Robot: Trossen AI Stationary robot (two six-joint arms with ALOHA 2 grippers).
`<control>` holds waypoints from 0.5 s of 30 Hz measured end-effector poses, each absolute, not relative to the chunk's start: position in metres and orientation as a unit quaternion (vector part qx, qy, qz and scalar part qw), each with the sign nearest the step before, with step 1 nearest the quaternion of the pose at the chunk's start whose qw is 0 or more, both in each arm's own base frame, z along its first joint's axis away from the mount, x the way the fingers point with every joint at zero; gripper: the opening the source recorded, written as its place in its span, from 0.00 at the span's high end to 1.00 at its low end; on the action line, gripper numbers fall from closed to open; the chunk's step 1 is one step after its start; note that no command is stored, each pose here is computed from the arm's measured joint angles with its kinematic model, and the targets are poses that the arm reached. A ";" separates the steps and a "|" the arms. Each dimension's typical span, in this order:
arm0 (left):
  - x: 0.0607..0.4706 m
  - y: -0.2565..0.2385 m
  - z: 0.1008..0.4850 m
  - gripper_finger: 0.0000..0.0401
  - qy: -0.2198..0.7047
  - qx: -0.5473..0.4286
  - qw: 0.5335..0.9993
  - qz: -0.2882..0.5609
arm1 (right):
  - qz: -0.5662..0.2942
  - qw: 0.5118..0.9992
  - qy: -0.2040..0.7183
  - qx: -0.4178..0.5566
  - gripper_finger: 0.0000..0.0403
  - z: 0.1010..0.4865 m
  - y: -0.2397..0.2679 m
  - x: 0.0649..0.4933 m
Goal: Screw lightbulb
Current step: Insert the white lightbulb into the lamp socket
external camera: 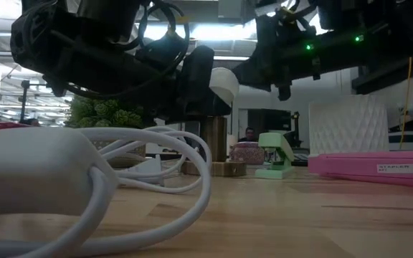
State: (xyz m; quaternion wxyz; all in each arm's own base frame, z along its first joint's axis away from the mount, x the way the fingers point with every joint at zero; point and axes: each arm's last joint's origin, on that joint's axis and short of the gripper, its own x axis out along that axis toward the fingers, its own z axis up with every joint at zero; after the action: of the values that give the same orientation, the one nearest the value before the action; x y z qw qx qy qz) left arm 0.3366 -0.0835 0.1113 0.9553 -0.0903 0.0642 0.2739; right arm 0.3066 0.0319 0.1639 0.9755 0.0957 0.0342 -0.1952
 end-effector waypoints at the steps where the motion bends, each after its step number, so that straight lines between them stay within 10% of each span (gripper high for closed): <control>1: 0.337 -0.083 0.111 0.63 0.064 -0.090 0.955 0.274 | -0.196 0.975 0.041 0.096 0.96 0.163 0.031 0.307; 15: 0.336 -0.084 0.111 0.63 0.067 -0.088 0.956 0.273 | -0.133 0.983 0.055 0.110 0.96 0.161 0.035 0.307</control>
State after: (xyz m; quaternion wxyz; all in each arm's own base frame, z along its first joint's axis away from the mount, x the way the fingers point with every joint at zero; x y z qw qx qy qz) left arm 0.3363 -0.0840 0.1109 0.9557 -0.0882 0.0670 0.2726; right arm 0.3074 0.0348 0.1613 0.9834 0.1103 0.0552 -0.1328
